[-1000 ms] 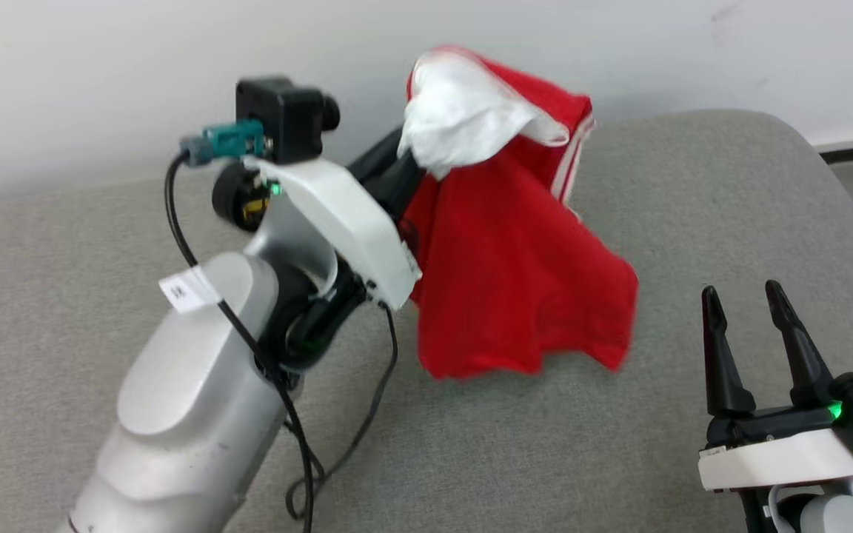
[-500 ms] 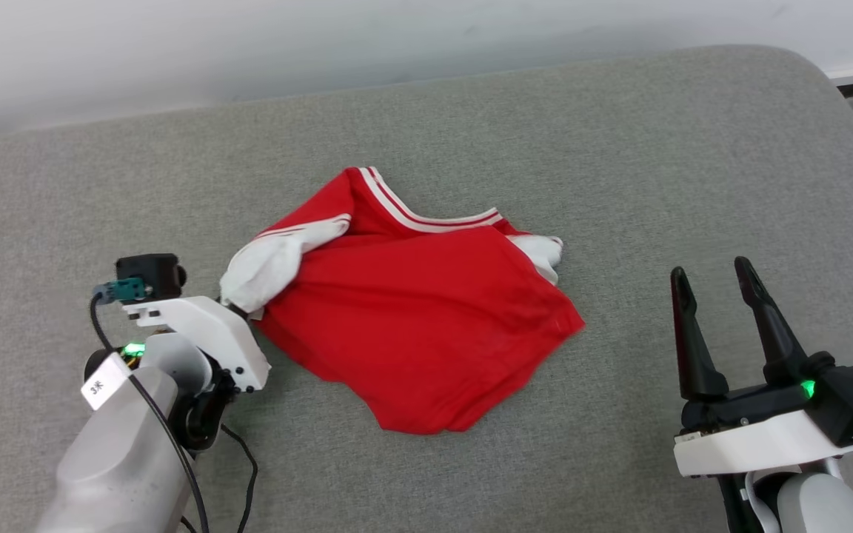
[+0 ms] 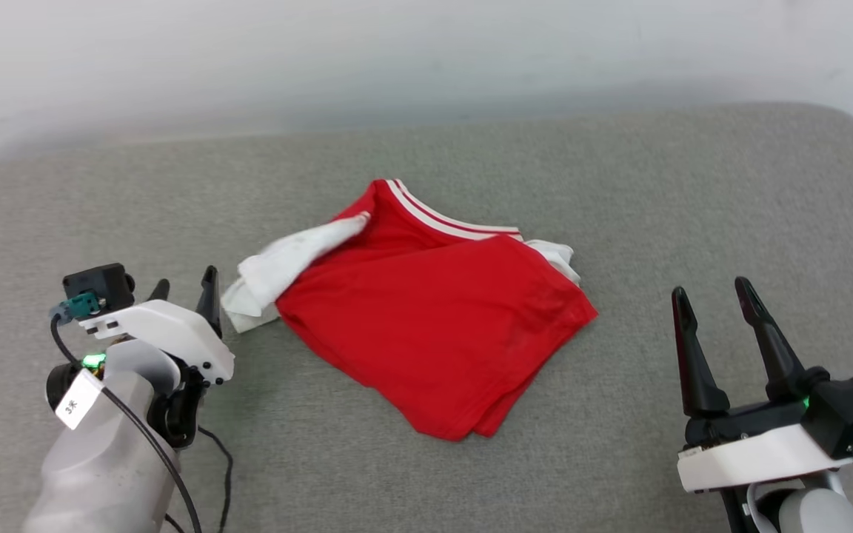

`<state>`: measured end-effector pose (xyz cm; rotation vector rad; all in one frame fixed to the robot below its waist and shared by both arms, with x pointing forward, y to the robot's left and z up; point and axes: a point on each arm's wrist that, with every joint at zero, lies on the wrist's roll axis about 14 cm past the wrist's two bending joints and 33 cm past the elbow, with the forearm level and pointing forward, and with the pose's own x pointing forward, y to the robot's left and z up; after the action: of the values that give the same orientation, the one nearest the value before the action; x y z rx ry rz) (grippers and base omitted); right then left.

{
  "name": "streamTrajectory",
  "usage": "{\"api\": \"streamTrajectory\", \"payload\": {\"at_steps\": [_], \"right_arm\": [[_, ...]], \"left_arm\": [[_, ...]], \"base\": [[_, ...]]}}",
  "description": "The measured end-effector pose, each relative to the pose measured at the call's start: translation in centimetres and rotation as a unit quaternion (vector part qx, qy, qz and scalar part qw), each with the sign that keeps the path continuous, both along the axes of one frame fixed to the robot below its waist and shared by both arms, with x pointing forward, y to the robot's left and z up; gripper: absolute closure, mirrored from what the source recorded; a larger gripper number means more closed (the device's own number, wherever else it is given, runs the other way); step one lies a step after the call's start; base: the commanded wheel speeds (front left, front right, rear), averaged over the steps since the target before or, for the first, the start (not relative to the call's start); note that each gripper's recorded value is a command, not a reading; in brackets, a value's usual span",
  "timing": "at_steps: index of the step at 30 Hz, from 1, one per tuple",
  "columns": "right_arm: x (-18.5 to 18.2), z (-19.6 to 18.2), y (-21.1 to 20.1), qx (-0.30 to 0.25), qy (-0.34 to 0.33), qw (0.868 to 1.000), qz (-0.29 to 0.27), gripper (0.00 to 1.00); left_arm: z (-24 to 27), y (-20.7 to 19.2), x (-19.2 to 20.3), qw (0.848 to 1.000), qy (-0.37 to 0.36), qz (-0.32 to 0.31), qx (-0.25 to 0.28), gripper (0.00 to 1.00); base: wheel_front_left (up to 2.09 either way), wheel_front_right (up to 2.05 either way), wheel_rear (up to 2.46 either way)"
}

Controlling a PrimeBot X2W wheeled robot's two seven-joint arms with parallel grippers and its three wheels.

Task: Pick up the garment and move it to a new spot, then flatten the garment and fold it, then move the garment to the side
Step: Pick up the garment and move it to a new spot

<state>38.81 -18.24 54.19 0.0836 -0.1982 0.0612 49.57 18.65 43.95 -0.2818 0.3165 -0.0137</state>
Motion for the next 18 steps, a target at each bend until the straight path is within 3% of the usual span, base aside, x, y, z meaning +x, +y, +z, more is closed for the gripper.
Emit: {"api": "streamTrajectory", "payload": {"at_steps": [5, 9, 12, 18], "right_arm": [[-0.8, 0.5, 0.8, -0.001, -0.007, 1.000, 0.011, 0.00], [-1.2, 0.9, 1.3, -0.003, -0.014, 1.000, 0.018, 0.00], [-1.4, 1.2, 1.7, -0.004, -0.018, 1.000, 0.025, 0.00], [-1.8, 1.2, 2.2, -0.006, -0.018, 0.999, 0.033, 0.00]], "left_arm": [[4.5, 1.7, -0.6, 0.995, -0.082, -0.018, 0.052, 0.00], [8.6, 1.0, -2.4, 0.979, -0.161, -0.062, 0.113, 0.00], [11.9, 0.2, -4.9, 0.956, -0.233, -0.073, 0.159, 0.00], [11.7, -1.6, -11.4, 0.945, -0.268, -0.071, 0.174, 0.00]], "base": [[0.00, 0.00, 0.00], [0.00, 0.00, 0.00], [0.00, 0.00, 0.00], [0.00, 0.00, 0.00]]}}
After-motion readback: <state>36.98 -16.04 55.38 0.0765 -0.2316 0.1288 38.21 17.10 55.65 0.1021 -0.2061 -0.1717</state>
